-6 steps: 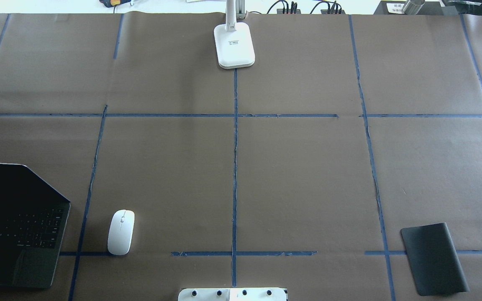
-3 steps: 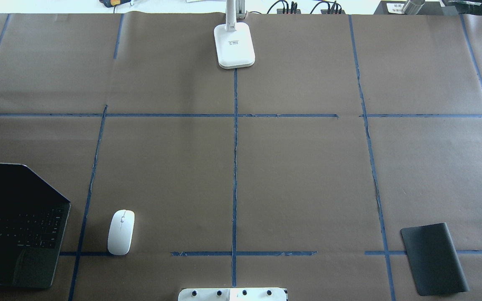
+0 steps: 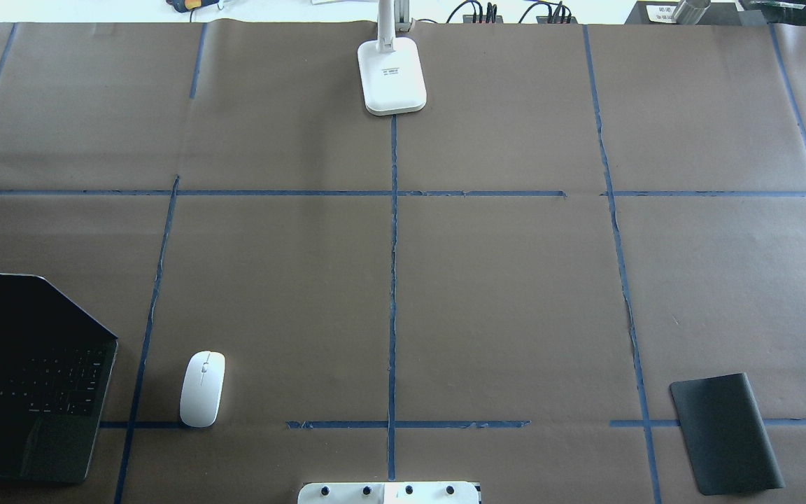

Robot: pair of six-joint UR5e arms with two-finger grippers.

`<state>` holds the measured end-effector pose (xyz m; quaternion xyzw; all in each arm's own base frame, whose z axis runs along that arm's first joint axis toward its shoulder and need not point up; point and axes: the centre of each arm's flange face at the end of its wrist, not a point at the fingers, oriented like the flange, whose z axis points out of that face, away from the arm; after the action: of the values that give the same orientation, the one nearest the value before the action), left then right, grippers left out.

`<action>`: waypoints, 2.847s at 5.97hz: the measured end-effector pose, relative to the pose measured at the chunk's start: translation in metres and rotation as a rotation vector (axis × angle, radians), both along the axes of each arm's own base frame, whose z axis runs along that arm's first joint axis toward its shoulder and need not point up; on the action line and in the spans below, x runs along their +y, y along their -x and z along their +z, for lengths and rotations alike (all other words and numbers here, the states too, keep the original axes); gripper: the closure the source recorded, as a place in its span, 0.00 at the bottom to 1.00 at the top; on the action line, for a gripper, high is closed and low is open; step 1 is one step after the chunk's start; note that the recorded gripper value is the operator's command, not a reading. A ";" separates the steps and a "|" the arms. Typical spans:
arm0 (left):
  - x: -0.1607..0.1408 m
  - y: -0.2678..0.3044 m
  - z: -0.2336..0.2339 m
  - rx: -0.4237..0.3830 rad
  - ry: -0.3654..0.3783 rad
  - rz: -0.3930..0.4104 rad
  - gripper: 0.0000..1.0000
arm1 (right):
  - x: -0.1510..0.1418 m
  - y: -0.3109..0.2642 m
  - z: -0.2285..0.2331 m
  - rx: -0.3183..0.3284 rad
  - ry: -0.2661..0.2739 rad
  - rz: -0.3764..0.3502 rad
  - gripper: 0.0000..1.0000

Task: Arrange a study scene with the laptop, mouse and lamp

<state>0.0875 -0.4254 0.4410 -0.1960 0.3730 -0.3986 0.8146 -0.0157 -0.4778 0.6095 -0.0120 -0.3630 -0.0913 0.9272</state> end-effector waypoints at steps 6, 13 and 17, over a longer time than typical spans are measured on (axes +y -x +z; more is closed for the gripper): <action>0.010 -0.019 0.023 -0.103 0.172 -0.124 0.00 | -0.001 0.002 -0.003 -0.004 -0.006 -0.005 0.00; 0.007 -0.025 0.034 -0.109 0.216 -0.131 0.66 | -0.001 0.008 -0.002 -0.002 -0.007 -0.018 0.00; 0.006 -0.027 0.033 -0.104 0.223 -0.130 1.00 | -0.002 0.009 -0.005 -0.004 -0.011 -0.020 0.00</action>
<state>0.1147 -0.4196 0.4742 -0.2398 0.2956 -0.4991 0.7784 -0.0252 -0.4802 0.6049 -0.0104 -0.3641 -0.1026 0.9256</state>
